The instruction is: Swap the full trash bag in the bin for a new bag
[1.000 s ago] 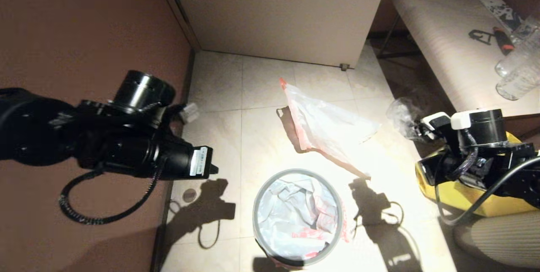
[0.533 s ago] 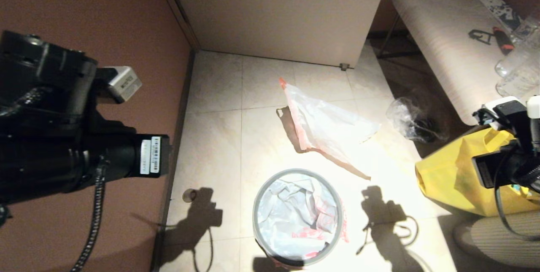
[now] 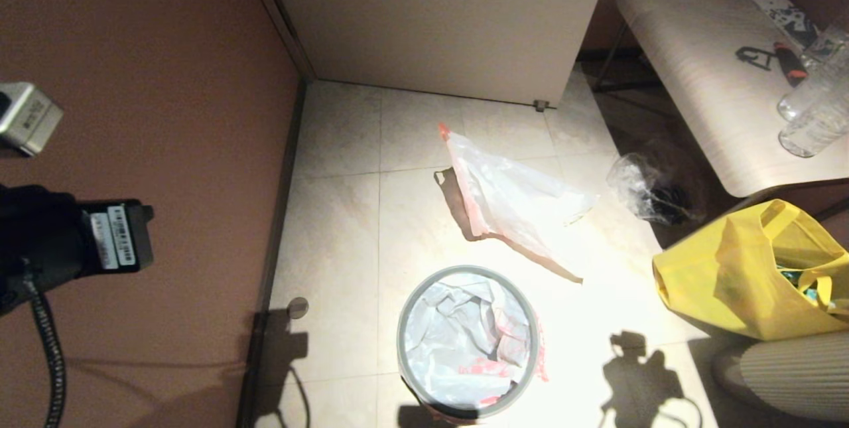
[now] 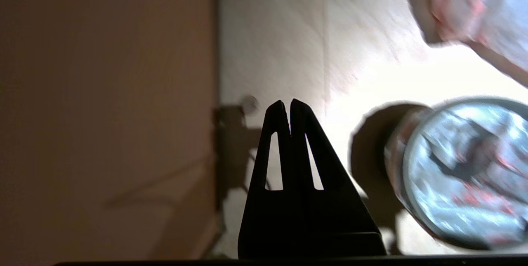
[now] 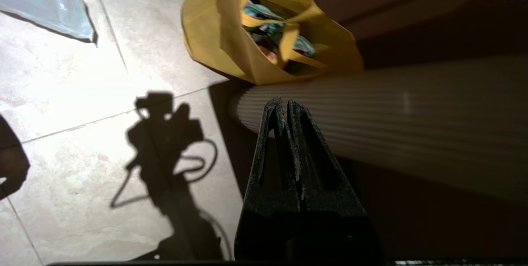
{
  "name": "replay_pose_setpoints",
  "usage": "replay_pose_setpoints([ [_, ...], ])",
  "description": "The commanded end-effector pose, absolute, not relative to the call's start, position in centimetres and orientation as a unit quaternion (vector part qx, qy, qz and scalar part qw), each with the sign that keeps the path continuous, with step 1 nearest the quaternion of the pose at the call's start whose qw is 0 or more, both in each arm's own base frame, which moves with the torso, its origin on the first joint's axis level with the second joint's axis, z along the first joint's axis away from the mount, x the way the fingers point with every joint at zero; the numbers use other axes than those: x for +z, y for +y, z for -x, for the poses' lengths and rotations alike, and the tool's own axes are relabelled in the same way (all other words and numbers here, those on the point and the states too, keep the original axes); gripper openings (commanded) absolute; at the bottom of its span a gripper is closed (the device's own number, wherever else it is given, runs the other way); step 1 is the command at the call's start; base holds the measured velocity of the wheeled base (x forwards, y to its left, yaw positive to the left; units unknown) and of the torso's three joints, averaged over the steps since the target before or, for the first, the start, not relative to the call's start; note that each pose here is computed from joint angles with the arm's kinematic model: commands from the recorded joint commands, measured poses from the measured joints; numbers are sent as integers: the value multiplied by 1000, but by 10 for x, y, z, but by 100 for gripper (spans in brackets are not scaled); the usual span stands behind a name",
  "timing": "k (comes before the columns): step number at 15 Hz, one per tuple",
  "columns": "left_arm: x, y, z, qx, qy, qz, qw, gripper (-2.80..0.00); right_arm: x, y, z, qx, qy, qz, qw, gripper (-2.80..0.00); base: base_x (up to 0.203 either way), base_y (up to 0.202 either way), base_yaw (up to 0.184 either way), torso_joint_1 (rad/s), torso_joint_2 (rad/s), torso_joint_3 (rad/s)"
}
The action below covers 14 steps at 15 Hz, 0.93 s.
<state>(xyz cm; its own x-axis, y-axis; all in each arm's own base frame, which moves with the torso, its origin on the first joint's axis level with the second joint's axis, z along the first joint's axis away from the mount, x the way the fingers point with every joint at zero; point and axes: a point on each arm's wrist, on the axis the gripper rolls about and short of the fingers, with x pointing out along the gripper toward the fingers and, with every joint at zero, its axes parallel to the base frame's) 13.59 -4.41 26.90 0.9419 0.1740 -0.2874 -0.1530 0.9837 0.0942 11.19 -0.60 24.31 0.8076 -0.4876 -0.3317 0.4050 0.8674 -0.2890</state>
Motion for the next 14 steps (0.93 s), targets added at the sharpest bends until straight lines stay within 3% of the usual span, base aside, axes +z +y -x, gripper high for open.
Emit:
replay_pose_setpoints([
  [1,270,-28,-115,113,90,-34,989,-280,251,-9,-72,-251,157,86,951,-280,0,0,0,0,0,0],
  [5,269,-8,-76,153,10,-7,988,-280,245,-12,-8,-266,140,75,951,-280,0,0,0,0,0,0],
  [9,250,2,-49,176,-12,27,984,-280,219,-7,43,-304,132,55,942,-280,0,0,0,0,0,0],
  [14,231,12,-4,190,-63,49,979,-280,202,-2,66,-254,138,44,956,-280,0,0,0,0,0,0],
])
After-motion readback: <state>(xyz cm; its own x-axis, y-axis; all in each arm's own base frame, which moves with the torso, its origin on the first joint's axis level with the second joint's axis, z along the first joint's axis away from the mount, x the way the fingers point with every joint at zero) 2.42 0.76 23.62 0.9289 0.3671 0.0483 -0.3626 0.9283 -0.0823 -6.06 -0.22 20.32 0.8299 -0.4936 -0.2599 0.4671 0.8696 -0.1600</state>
